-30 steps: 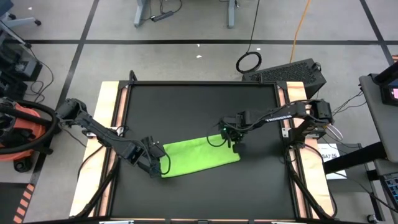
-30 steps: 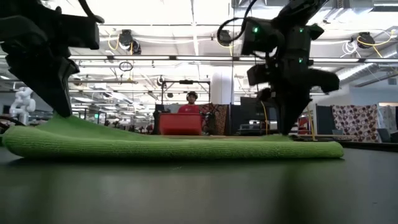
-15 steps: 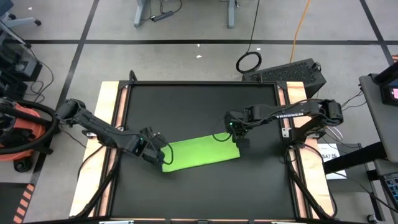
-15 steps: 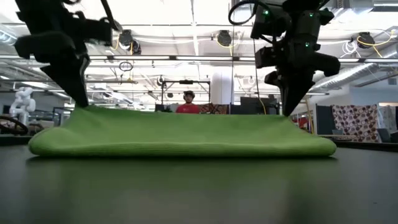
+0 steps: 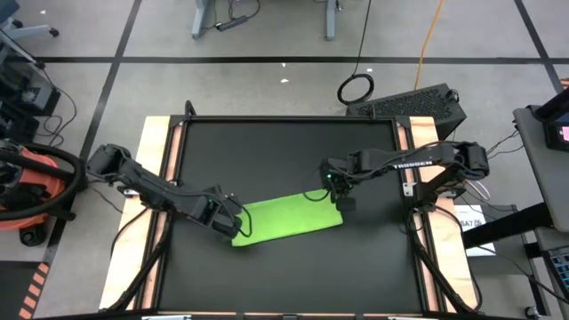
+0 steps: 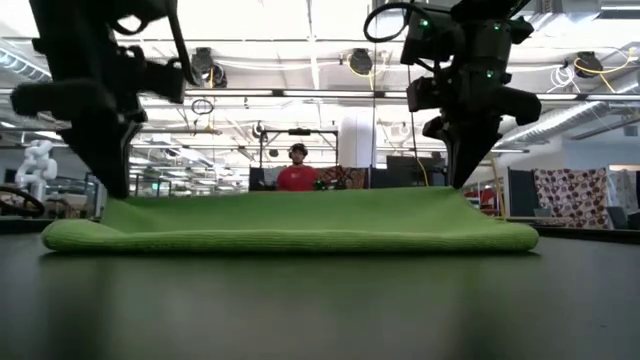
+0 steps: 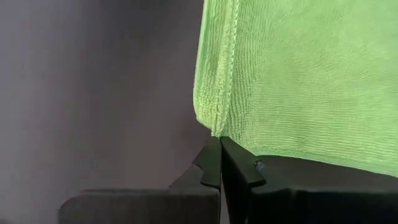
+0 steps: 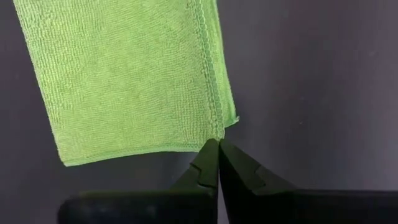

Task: Roll towel into tight, uniform cylinder
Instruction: Fold the green towel

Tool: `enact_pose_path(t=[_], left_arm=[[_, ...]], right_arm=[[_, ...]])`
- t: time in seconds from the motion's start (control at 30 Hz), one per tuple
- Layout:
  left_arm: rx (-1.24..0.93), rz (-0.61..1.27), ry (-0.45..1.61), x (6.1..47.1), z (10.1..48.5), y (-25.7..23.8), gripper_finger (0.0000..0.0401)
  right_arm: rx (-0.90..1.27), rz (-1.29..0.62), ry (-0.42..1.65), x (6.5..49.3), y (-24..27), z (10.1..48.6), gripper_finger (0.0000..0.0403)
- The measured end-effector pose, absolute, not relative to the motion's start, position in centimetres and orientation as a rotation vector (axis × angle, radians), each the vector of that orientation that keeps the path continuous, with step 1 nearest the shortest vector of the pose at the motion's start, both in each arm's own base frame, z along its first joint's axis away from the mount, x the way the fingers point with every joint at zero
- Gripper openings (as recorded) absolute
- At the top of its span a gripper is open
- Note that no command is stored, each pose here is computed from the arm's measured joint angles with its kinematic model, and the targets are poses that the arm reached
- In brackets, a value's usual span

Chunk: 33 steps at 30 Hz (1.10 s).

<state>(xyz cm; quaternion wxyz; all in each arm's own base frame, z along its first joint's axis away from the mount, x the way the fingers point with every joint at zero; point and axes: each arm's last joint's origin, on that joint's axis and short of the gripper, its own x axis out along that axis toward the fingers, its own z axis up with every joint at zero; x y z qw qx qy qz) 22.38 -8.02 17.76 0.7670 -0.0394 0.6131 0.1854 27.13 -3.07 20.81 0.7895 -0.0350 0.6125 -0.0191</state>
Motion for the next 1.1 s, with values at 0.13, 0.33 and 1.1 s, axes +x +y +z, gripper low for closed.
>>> enact_pose_path(t=[0.13, 0.33, 1.1], left_arm=[[-0.063, 0.417, 1.366, 22.8, 16.6, -8.2, 0.0014], [-0.001, 0.478, 1.354, 23.2, 15.6, -8.1, 0.0069], [0.122, 0.573, 1.378, 23.0, 17.3, -7.8, 0.0212]], right_arm=[[-0.054, -0.04, 1.342, 27.4, -3.1, 20.2, 0.0], [-0.041, -0.048, 1.357, 27.1, -3.1, 18.6, 0.001], [0.022, -0.092, 1.275, 25.8, -1.2, 20.0, 0.0173]])
